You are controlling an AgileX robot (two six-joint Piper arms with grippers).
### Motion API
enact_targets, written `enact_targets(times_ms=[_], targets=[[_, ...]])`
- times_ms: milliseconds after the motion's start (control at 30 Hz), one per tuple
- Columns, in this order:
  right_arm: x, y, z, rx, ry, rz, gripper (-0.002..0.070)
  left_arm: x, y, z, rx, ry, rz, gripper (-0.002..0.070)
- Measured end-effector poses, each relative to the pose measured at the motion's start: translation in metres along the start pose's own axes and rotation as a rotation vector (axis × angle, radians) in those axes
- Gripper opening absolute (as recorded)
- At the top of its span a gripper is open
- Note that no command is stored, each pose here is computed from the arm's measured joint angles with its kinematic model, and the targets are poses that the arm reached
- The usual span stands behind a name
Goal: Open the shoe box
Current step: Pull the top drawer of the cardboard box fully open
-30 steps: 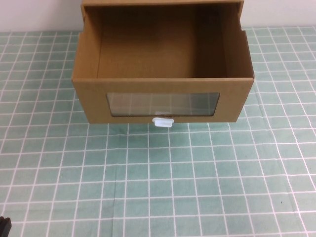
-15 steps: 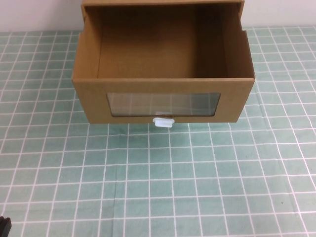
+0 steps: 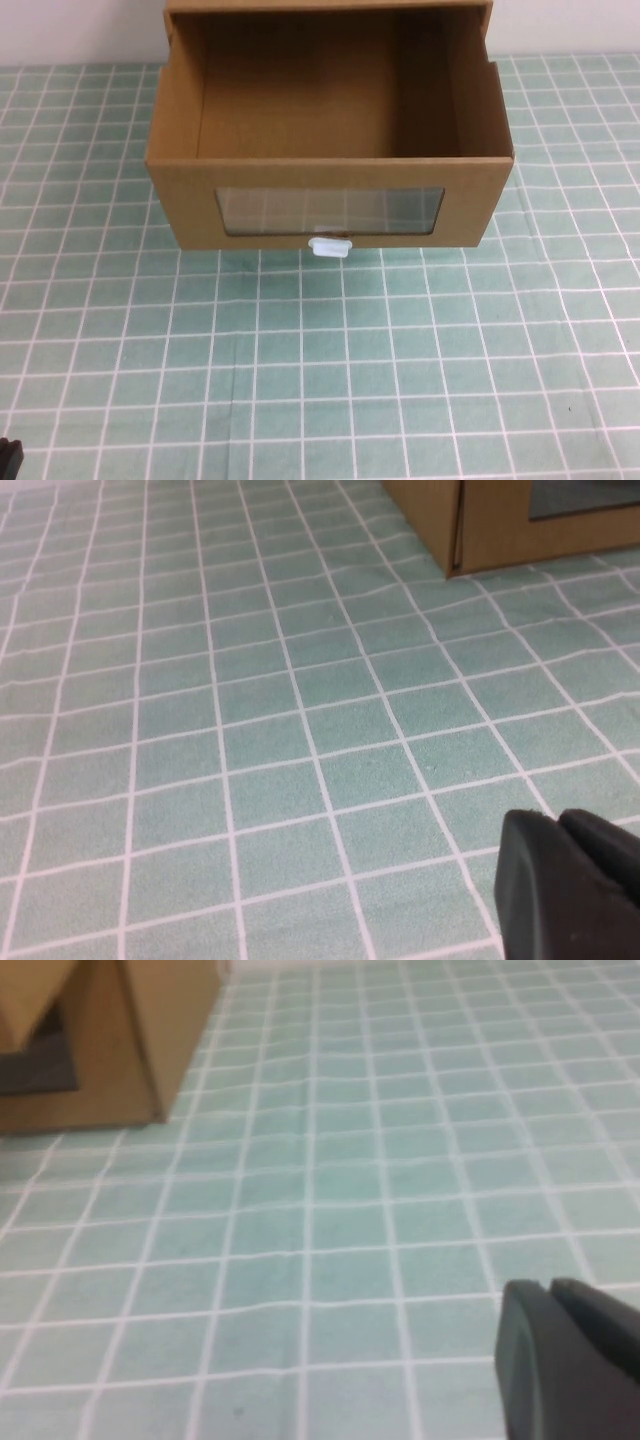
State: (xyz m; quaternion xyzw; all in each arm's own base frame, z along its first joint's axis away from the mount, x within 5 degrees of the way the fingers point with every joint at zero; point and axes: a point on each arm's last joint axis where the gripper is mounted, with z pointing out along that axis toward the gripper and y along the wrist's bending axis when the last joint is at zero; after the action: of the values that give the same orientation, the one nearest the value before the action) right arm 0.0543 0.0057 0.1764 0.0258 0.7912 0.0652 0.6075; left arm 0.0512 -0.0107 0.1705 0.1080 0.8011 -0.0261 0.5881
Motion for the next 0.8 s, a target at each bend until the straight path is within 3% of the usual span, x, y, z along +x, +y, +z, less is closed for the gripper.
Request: enact_targets(times_ms=[167, 800], targets=[[0.0014, -0.0042, -0.0006, 0.066, 0.009, -0.033, -0.0013, -0.0001, 0.0, -0.0001, 0.0, -0.002, 0.0, -0.0005], [0.0017, -0.004, -0.0006, 0.063, 0.013, -0.027, -0.0013, -0.0001, 0.0, -0.0001, 0.0, -0.002, 0.001, -0.0005]])
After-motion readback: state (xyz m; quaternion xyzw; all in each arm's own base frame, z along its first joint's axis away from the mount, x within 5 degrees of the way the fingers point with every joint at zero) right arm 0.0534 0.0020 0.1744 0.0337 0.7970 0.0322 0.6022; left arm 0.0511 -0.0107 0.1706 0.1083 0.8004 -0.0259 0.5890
